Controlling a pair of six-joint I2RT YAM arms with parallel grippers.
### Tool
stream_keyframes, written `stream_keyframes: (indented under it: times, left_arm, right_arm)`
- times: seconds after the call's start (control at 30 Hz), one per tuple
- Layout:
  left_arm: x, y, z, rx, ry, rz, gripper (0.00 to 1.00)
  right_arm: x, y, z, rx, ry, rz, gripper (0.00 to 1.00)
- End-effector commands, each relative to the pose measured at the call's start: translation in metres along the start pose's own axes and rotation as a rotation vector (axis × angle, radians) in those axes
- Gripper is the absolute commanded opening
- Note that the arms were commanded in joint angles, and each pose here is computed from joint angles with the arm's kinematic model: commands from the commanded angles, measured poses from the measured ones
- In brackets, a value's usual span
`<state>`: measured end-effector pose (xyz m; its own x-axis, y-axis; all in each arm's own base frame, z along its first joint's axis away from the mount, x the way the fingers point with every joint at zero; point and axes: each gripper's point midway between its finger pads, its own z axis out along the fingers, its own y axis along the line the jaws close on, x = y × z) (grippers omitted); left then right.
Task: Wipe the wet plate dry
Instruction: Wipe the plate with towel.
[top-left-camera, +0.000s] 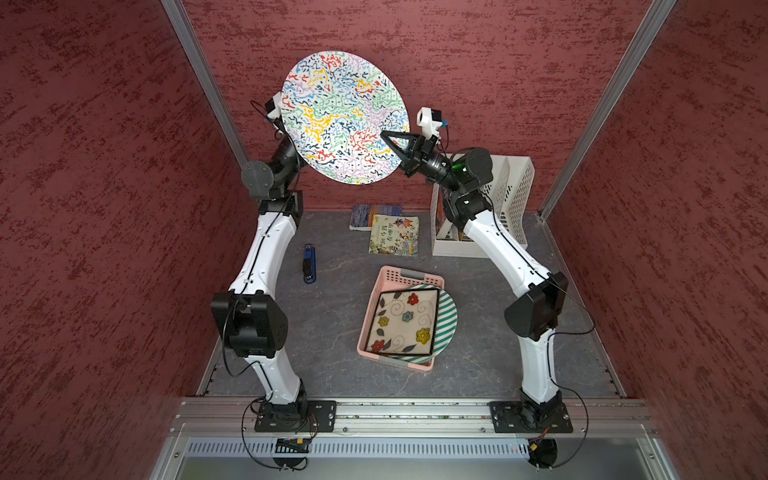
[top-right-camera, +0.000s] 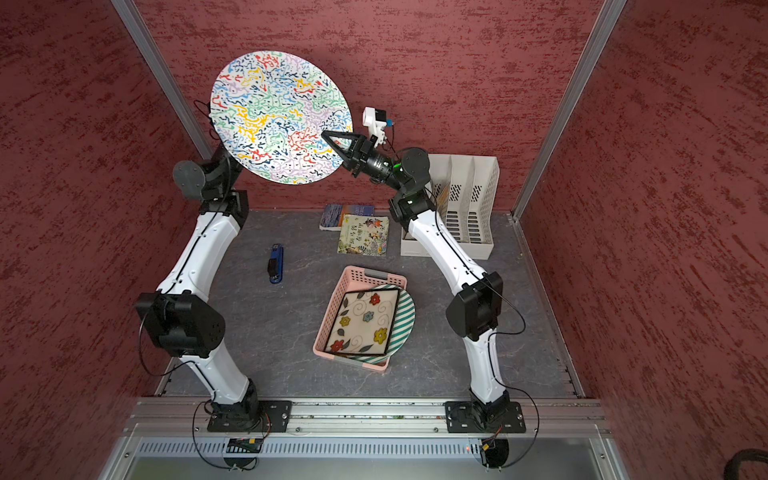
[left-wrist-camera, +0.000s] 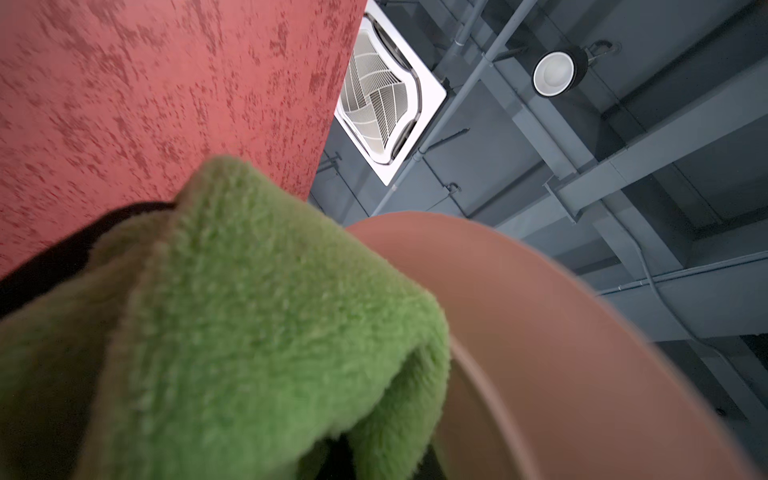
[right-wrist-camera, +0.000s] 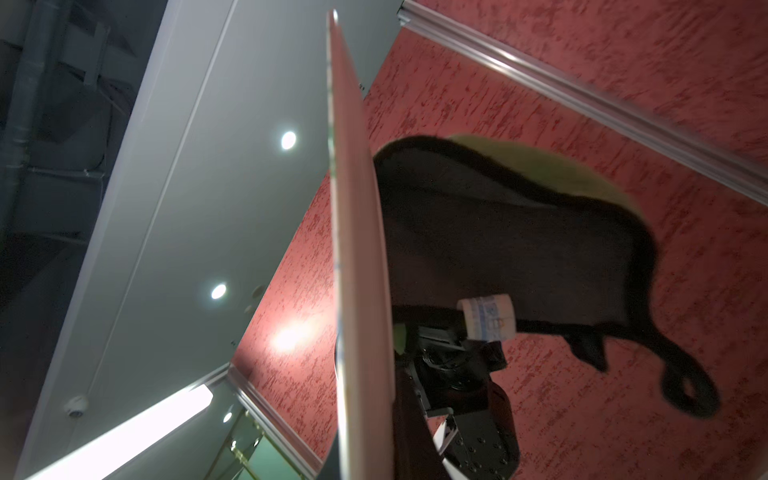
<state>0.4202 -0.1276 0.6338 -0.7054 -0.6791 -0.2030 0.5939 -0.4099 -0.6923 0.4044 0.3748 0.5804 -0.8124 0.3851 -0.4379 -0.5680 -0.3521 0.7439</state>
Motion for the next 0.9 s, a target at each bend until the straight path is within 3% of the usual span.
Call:
stream_keyframes:
  times: [0.0,0.17,0.3,0.43,0.53,0.67,0.77,0.87]
  left_arm:
    - [0.043,-0.007,0.019,0.058,0.119,-0.009,0.0]
    - [0.079,0.015,0.028,0.05,0.191,-0.086,0.0]
    - [0.061,-0.002,0.015,0.058,0.148,-0.039,0.0]
    - [0.025,-0.031,-0.002,0.064,0.07,0.052,0.0]
    - [0.008,-0.039,-0.01,0.077,0.03,0.062,0.0]
    - [0.017,-0.032,-0.005,0.072,0.055,0.057,0.0]
    - [0.039,-0.021,0.006,0.081,0.104,0.012,0.0]
    - [0.062,-0.018,0.011,0.091,0.164,-0.009,0.0]
  right_arm:
    - [0.005,0.002,0.018,-0.024,0.015,-0.033,0.0]
    - [-0.074,-0.001,-0.009,0.033,-0.229,-0.141,0.0]
    - [-0.104,0.007,-0.04,0.107,-0.278,-0.212,0.0]
    - [-0.062,0.006,-0.037,0.161,-0.135,-0.219,0.0]
    - [-0.001,0.001,-0.021,0.131,0.007,-0.156,0.0]
    - [0.051,0.003,0.003,0.083,0.098,-0.109,0.0]
    - [0.034,-0.007,0.012,0.098,0.035,-0.115,0.0]
    - [-0.022,-0.01,0.003,0.146,-0.132,-0.165,0.0]
